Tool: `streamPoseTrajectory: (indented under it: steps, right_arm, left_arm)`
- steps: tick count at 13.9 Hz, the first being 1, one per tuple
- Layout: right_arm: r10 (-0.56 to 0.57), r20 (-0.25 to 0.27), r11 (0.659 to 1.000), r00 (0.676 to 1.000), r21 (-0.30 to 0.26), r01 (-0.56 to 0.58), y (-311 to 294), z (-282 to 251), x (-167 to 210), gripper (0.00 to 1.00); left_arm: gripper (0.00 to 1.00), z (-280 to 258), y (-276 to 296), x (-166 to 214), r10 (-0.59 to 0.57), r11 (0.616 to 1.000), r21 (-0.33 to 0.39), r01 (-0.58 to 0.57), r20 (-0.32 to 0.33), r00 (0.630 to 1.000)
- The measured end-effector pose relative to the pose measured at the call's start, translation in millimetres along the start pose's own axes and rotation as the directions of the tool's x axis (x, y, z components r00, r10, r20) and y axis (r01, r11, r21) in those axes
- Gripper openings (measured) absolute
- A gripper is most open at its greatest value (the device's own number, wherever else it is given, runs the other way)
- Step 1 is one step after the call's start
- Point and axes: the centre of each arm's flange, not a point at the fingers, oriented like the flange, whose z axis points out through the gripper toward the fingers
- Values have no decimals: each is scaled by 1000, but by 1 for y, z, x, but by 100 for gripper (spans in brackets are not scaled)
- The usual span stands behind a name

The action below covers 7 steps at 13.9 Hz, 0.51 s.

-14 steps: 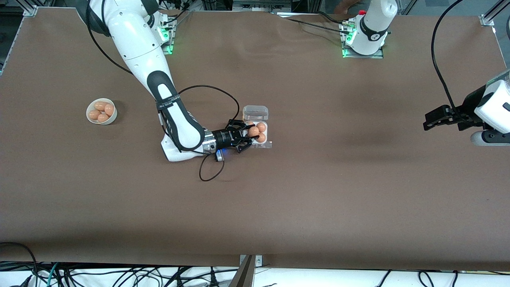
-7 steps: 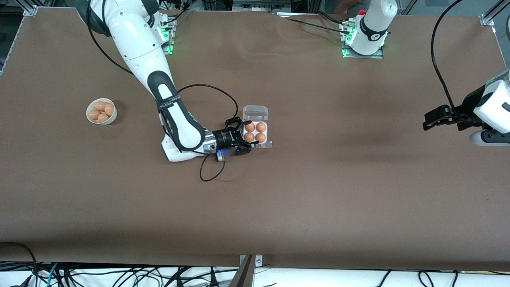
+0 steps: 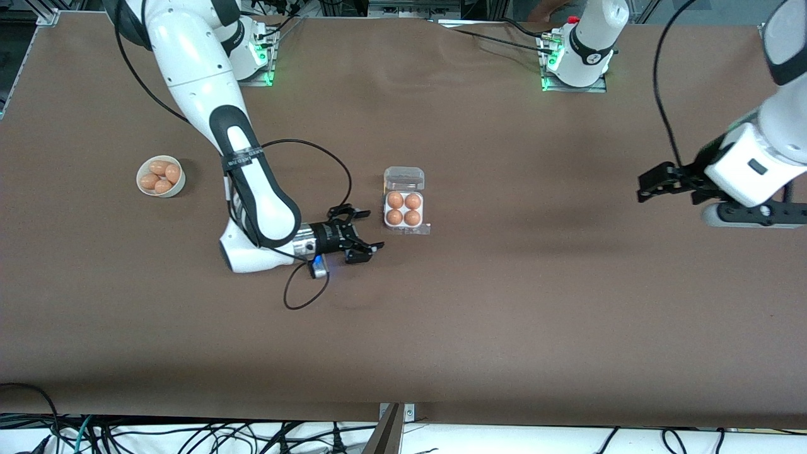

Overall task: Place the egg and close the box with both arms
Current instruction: 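Withdraw the right gripper while the left gripper reaches the box lid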

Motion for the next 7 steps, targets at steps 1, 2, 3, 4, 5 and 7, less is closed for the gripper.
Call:
streamPoseTrajectory:
  steps: [1, 2, 3, 4, 5, 7]
  right_arm:
    - [-49, -68, 998, 997, -46, 46, -1, -16, -8, 100]
    - [-99, -137, 992, 986, -97, 86, -2, -32, -16, 100]
    - [-140, -201, 983, 970, -145, 112, -1, -48, -21, 100]
    - [-172, -254, 973, 952, -197, 123, 2, -65, -22, 100]
    - [-199, -302, 959, 932, -256, 122, 6, -83, -21, 100]
    - [-268, -399, 923, 877, -367, 115, 14, -116, -22, 100]
  left_arm:
    - [96, 3, 21, -4, -8, 1000, -6, 8, 7, 1000]
    - [86, 7, 44, -9, -13, 1000, -11, 14, 18, 1000]
    - [85, 15, 69, -15, -20, 1000, -15, 21, 36, 999]
    - [78, 23, 93, -21, -25, 999, -19, 26, 57, 998]
    - [69, 35, 118, -26, -32, 999, -27, 35, 85, 996]
    - [46, 61, 158, -36, -61, 995, -65, 72, 165, 984]
